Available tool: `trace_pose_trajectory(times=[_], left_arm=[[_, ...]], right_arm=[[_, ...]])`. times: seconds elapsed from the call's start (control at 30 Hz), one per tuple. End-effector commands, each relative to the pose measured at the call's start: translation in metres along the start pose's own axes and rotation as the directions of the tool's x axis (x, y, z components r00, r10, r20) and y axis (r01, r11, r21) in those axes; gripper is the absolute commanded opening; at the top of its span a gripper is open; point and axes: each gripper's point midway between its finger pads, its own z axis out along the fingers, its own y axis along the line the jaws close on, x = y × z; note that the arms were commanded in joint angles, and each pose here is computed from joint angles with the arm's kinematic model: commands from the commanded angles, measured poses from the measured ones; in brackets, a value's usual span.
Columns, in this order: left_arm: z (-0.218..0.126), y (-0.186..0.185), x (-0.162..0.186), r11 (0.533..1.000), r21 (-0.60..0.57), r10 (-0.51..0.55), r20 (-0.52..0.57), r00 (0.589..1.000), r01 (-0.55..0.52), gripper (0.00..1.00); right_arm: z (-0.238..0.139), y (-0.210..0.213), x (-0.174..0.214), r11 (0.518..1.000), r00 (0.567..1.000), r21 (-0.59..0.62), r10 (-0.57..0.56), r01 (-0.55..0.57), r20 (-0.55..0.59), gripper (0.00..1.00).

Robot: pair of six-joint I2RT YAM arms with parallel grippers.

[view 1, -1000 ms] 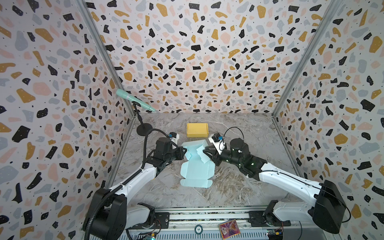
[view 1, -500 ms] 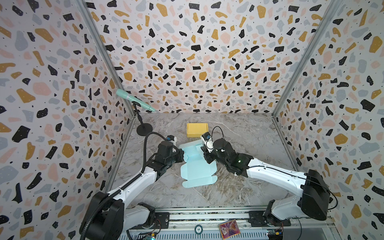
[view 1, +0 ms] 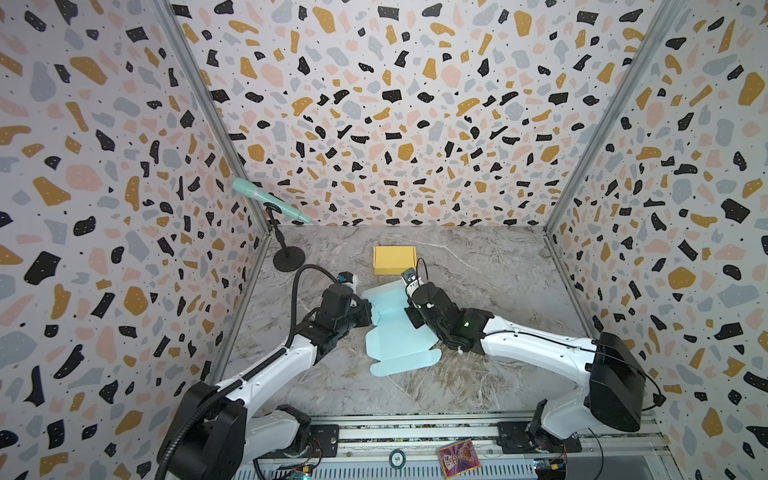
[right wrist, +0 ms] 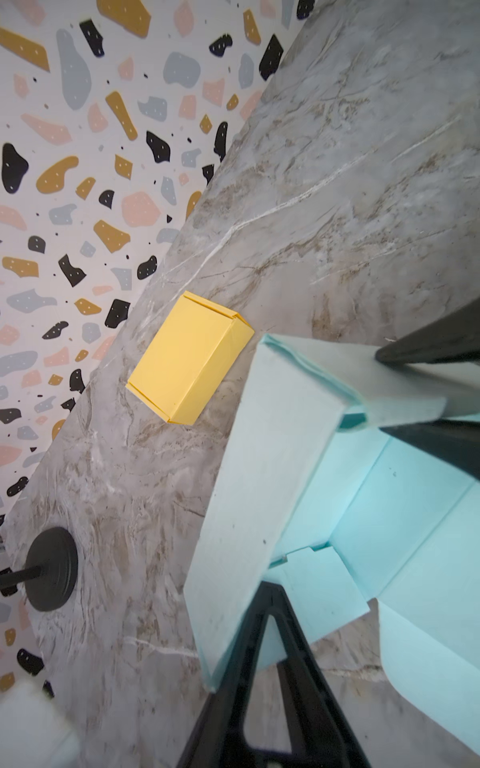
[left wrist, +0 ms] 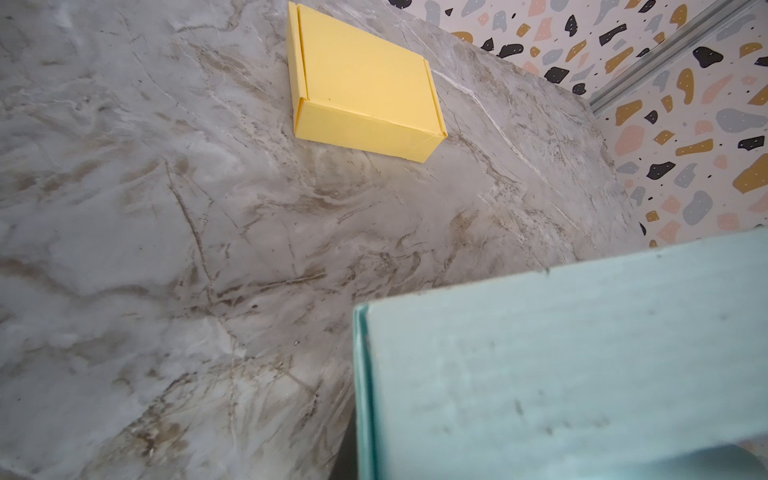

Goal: Fold the paper box

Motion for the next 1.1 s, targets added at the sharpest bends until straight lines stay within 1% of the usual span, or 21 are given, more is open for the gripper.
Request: trace_pose_trajectory(times=[0.0, 0.13, 0.23, 0.33, 0.43, 0.57, 0.67, 0.77, 0.87, 0.93, 1.07], left_arm=[[-0.002, -0.035, -0.013, 0.991, 0.129, 0.019, 0.054, 0.998, -0.025, 0.00], [-0.001, -0.040, -0.014, 0.990, 0.140, 0.010, 0.060, 0.998, -0.018, 0.00], [0.001, -0.042, -0.014, 0.989, 0.145, 0.003, 0.062, 0.998, -0.012, 0.00], [0.004, -0.042, -0.012, 0.989, 0.148, -0.003, 0.058, 0.998, -0.005, 0.00], [0.007, -0.046, -0.011, 0.986, 0.167, -0.012, 0.053, 0.999, 0.003, 0.00], [0.007, -0.051, -0.015, 0.985, 0.172, -0.014, 0.064, 0.998, 0.002, 0.00], [0.007, -0.054, -0.019, 0.985, 0.172, -0.015, 0.071, 0.997, 0.003, 0.00], [0.007, -0.056, -0.021, 0.984, 0.176, -0.019, 0.074, 0.997, 0.006, 0.00], [0.006, -0.058, -0.022, 0.983, 0.182, -0.023, 0.079, 0.997, 0.008, 0.00], [0.007, -0.059, -0.021, 0.983, 0.184, -0.024, 0.076, 0.997, 0.010, 0.00], [0.006, -0.063, -0.020, 0.981, 0.196, -0.025, 0.083, 0.996, 0.008, 0.00]], right_arm=[[0.001, -0.001, -0.005, 0.995, 0.999, 0.092, -0.032, 0.033, -0.013, 0.24], [0.000, -0.005, -0.003, 0.974, 0.996, 0.208, -0.087, 0.091, -0.028, 0.23], [0.000, -0.005, -0.002, 0.960, 0.993, 0.252, -0.117, 0.121, -0.030, 0.23], [0.002, -0.006, 0.001, 0.955, 0.991, 0.265, -0.130, 0.135, -0.037, 0.19], [0.005, -0.007, 0.002, 0.946, 0.988, 0.285, -0.148, 0.155, -0.044, 0.10], [0.010, -0.007, 0.003, 0.937, 0.984, 0.301, -0.169, 0.179, -0.057, 0.03], [0.014, -0.005, 0.006, 0.933, 0.982, 0.306, -0.178, 0.190, -0.067, 0.04], [0.016, -0.006, 0.006, 0.930, 0.982, 0.314, -0.179, 0.191, -0.067, 0.08], [0.017, -0.007, 0.006, 0.929, 0.983, 0.321, -0.176, 0.186, -0.061, 0.09], [0.017, -0.008, 0.005, 0.928, 0.983, 0.324, -0.175, 0.185, -0.059, 0.07], [0.020, -0.012, 0.004, 0.923, 0.983, 0.336, -0.177, 0.185, -0.053, 0.01]])
